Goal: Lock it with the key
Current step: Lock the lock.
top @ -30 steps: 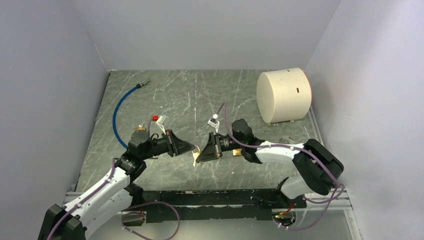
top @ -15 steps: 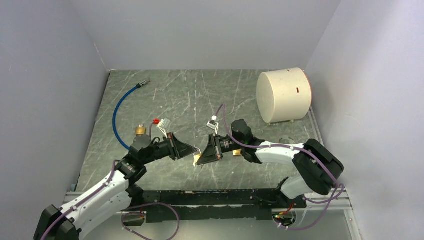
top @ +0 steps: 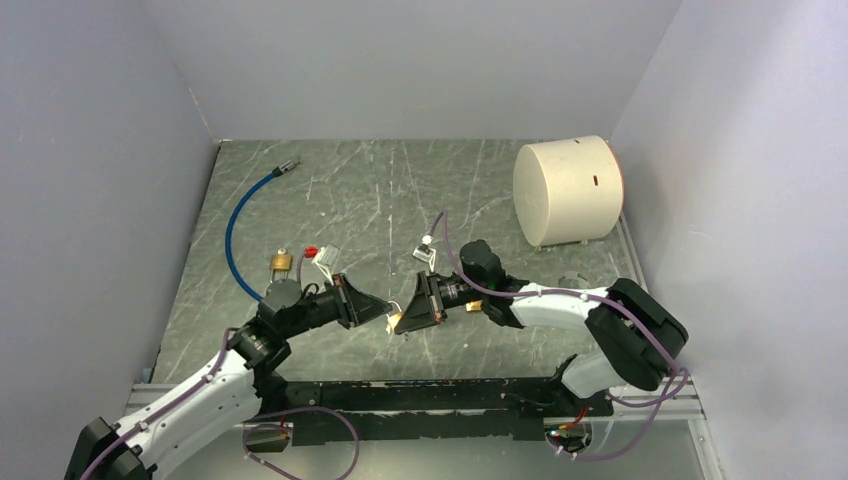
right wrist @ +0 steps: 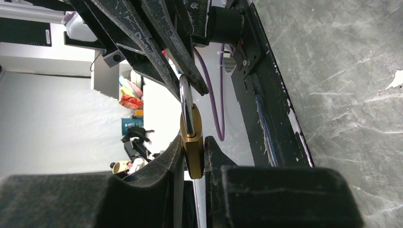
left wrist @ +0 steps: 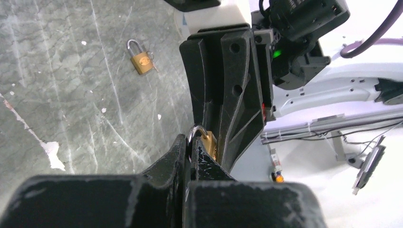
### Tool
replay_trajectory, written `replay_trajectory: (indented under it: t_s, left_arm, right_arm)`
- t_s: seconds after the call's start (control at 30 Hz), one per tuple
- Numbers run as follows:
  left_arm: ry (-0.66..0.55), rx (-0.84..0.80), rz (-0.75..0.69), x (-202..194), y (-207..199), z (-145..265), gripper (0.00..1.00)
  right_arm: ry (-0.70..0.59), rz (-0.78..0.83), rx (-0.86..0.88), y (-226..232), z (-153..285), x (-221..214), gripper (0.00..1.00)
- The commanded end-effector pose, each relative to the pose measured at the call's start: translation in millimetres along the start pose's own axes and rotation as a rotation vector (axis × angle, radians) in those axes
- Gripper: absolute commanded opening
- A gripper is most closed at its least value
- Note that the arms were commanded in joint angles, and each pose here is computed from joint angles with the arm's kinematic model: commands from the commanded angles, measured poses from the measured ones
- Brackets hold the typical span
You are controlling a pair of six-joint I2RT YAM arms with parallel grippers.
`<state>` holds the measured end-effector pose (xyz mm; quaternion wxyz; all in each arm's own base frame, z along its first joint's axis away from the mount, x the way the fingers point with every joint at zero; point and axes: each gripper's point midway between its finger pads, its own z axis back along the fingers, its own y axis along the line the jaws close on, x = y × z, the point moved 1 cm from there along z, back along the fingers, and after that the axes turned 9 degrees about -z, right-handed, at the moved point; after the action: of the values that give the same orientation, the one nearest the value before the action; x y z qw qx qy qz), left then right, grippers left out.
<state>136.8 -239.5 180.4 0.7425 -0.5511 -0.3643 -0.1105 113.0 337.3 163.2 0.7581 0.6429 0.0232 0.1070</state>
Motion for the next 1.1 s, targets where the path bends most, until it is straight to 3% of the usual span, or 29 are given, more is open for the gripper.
replay_trajectory:
  t_s: [0.0,0.63,1.07]
  left_arm:
    - [0.328,-0.414,0.08,-65.1,-73.0,33.8,0.03]
    - [0.391,-0.442,0.051,-84.2,-81.4,31.1,0.03]
    - [0.341,-0.469,0.051,-79.7,-87.7,31.1,0.03]
  right_arm:
    - [-0.525,0.138,0.037,41.9,10.5,118.4,0.0]
    - [-0.532,0.103,-0.005,29.8,14.2,133.2,0.0]
    - [-0.53,0.086,0.044,26.1,19.7,142.2,0.0]
